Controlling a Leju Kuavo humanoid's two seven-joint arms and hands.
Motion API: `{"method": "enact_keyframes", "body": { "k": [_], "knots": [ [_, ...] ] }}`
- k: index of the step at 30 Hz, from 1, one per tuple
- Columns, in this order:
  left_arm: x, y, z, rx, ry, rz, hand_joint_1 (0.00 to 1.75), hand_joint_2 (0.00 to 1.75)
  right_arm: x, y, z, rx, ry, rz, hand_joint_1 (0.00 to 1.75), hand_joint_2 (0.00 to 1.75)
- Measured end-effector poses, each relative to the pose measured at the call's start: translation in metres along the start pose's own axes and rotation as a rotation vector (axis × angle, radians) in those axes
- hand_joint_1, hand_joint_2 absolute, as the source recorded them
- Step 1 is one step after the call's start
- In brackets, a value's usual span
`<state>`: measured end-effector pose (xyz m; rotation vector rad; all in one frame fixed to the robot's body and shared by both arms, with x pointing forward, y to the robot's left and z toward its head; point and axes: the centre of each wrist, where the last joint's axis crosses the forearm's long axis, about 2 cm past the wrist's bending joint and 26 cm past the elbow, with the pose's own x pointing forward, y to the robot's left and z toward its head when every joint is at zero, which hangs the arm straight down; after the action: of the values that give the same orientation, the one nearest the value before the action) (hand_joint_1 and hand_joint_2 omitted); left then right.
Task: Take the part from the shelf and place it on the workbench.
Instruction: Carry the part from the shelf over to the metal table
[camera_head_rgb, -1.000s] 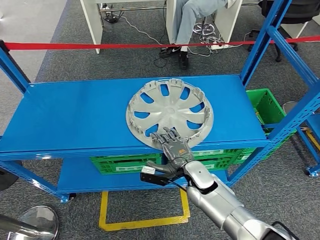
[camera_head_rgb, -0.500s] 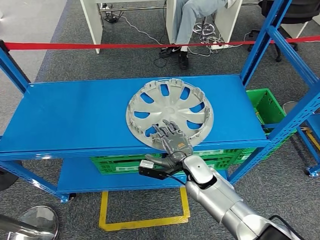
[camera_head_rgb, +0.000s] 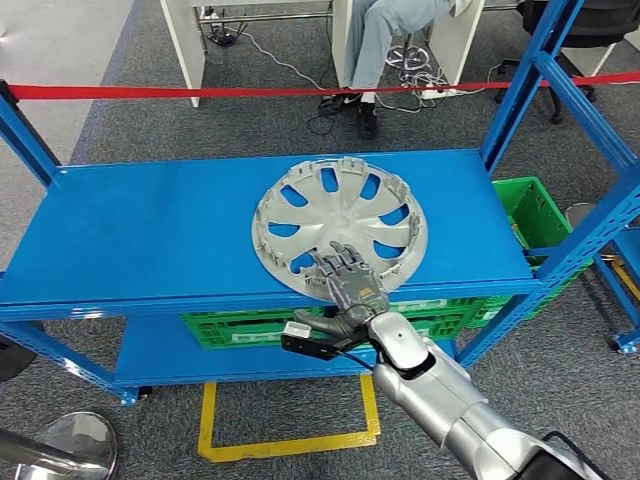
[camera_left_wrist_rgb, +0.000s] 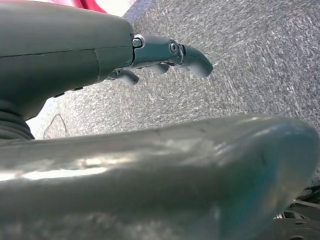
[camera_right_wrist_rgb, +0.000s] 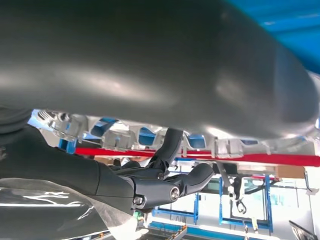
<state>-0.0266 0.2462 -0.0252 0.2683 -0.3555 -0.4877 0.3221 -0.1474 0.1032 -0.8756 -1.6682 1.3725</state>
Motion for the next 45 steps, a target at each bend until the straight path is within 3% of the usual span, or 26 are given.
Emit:
{"method": "enact_keyframes", "body": {
  "k": [19, 23, 45],
  "knots": [
    [-0.003, -0.003, 0.003, 0.007, 0.023, -0.020, 0.00, 0.00, -0.014, 0.021, 0.017, 0.060, 0.066, 0.011, 0.00, 0.00],
    [-0.003, -0.003, 0.003, 0.008, 0.024, -0.020, 0.00, 0.00, -0.017, 0.022, 0.018, 0.060, 0.077, 0.012, 0.00, 1.75],
    [-0.003, -0.003, 0.002, 0.004, 0.025, -0.013, 0.00, 0.00, -0.021, 0.026, 0.021, 0.048, 0.067, 0.039, 0.00, 1.75]
  ]
}}
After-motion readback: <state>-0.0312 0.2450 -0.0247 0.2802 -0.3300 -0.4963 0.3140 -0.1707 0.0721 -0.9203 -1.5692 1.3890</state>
